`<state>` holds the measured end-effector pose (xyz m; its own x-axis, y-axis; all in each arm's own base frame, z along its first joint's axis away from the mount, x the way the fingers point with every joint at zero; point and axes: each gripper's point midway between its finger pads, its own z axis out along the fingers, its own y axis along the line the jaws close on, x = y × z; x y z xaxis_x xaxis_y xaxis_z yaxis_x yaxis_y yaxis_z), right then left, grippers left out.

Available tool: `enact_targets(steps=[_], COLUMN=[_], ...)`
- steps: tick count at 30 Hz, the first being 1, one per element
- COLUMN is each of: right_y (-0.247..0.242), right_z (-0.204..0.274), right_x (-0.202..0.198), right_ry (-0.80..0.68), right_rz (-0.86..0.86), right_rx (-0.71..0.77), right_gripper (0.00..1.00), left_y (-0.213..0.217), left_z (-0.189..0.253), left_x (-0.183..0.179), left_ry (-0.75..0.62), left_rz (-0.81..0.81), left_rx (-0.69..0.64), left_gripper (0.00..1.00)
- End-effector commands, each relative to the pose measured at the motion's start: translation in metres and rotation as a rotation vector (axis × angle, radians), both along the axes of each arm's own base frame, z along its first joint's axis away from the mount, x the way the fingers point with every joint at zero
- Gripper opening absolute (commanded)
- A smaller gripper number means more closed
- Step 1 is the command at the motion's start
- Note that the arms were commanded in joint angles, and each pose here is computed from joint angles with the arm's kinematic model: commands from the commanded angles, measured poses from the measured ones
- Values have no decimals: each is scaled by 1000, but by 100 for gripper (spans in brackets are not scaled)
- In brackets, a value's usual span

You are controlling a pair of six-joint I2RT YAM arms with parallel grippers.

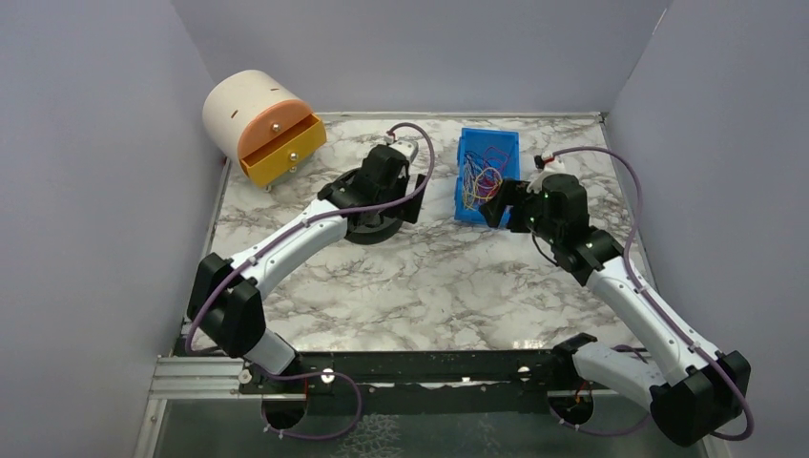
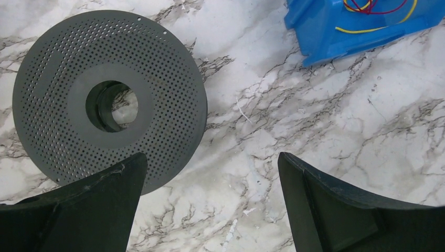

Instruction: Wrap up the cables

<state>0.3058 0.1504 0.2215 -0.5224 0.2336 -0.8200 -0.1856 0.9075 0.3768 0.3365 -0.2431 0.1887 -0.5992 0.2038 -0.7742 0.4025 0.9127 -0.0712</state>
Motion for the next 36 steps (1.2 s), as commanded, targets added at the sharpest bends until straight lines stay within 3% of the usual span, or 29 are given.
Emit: enact_targets(steps=[1, 15, 26, 36], right_y=[3, -3, -6, -5], right_z=[-11, -21, -8, -7], right_x=[-7, -18, -23, -26], right_ry=[20, 15, -33, -39], right_rz=[19, 23, 29, 36], right_rx=[12, -7, 7, 14], right_gripper=[81, 81, 81, 81], left_y=[-7, 17, 20, 24], left_z=[-1, -64, -85, -95], left_x=[13, 60, 62, 62], left_ry=[14, 20, -40, -57], left_rz=[0, 173, 226, 254], left_rx=[79, 591, 780, 844], left_gripper=[96, 80, 71, 62])
